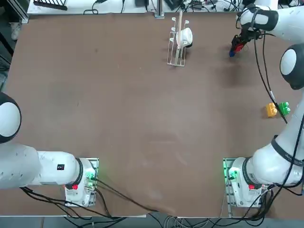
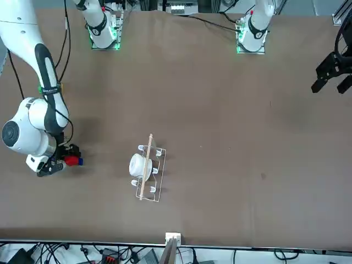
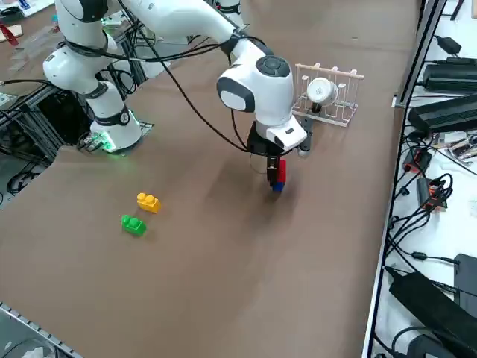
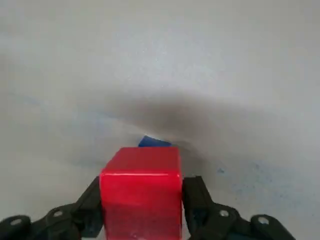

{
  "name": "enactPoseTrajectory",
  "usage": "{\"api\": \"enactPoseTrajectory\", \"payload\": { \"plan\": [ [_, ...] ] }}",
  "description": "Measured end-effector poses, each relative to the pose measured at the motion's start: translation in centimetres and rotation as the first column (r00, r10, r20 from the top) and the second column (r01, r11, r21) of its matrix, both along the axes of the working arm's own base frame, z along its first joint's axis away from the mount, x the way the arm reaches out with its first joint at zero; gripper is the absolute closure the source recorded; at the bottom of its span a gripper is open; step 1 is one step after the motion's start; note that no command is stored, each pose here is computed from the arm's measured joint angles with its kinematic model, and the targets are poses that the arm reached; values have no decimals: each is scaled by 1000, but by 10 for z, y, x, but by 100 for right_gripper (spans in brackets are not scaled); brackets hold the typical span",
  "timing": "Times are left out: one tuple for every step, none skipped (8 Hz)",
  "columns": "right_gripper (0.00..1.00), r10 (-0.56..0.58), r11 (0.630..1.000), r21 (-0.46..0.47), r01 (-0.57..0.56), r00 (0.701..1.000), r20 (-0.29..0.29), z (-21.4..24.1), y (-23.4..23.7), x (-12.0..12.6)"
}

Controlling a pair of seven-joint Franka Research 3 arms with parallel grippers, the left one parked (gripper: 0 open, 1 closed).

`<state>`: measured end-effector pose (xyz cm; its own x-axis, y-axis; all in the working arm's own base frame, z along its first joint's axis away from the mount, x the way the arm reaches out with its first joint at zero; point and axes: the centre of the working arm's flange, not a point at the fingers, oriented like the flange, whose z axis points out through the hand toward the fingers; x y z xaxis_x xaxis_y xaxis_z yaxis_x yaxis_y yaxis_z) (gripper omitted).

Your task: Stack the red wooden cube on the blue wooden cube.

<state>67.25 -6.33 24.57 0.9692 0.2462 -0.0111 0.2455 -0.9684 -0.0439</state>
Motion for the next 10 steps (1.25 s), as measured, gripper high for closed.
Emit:
{"api": "enactPoseTrajectory", "payload": {
  "plan": [
    [12, 0, 1000, 0, 0, 1000, 1, 0, 0, 0],
    [4, 0, 1000, 0, 0, 1000, 1, 0, 0, 0],
    [3, 0, 1000, 0, 0, 1000, 1, 0, 0, 0],
    [1, 0, 1000, 0, 0, 1000, 2, 0, 0, 0],
    [0, 0, 1000, 0, 0, 1000, 3, 1, 0, 0],
    [0, 0, 1000, -1, 0, 1000, 7, 2, 0, 1],
    [0, 1, 1000, -1, 0, 1000, 16, 6, 0, 3],
    [0, 2, 1000, -3, -2, 999, 34, 16, 1, 6],
    [0, 4, 1000, -4, -4, 998, 56, 34, 2, 8],
    [0, 8, 1000, -3, -8, 997, 71, 58, 4, 9]
  ]
}}
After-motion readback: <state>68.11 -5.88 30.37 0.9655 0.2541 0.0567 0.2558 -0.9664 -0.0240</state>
